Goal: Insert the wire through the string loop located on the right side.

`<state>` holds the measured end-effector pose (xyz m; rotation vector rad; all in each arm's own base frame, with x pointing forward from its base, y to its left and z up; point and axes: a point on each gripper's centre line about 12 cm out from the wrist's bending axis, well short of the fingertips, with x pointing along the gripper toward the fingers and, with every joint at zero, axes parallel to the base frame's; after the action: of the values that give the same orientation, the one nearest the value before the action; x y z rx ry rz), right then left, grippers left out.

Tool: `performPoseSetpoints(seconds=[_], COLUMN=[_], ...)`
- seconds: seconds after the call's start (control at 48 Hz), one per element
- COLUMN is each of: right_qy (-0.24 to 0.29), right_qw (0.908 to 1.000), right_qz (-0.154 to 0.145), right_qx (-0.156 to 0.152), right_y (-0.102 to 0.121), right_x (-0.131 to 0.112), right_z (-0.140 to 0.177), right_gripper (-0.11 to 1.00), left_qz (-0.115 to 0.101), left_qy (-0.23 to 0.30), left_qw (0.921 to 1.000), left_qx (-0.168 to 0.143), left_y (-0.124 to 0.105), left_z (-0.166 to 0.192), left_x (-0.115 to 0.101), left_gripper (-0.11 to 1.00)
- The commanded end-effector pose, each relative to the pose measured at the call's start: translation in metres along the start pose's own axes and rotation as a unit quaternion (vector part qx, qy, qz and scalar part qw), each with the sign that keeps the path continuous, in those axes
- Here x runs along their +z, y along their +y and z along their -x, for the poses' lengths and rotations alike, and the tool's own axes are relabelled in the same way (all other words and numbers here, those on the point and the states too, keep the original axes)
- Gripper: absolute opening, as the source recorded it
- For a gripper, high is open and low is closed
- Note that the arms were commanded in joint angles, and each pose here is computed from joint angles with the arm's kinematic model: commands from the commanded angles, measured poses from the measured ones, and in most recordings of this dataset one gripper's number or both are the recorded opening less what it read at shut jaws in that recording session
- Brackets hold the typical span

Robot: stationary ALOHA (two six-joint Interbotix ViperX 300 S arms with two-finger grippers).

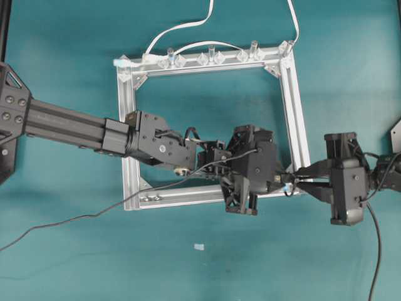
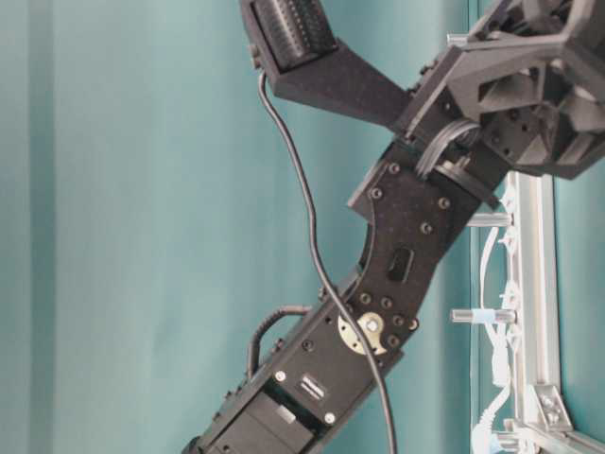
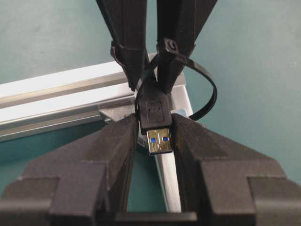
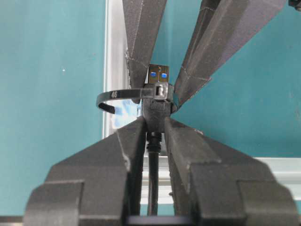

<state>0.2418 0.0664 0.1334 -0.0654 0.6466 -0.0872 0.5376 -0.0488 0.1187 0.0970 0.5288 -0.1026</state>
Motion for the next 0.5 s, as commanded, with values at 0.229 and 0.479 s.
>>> performPoseSetpoints(seconds=[0.229,0.479], right_qy=[-0.015,-0.015], right_qw=[0.9994,0.9992], right_qz=[-0.024,-0.027], right_qx=[-0.021,-0.024], right_y=[-0.0051,-0.0065], right_x=[0.0058,0.0038], right_z=[0.0004,0.0006], right_gripper=[0.7,0.91], left_qz=[-0.006,-0.007], left_qy=[-0.016,-0.009], left_qw=[0.9999,0.9999], left_qx=[-0.003,-0.004], left_y=[-0.0028,-0.0029], left_z=[0.0076,0.0107], left_x=[0.02,0.0197], left_gripper=[0.26,0.26])
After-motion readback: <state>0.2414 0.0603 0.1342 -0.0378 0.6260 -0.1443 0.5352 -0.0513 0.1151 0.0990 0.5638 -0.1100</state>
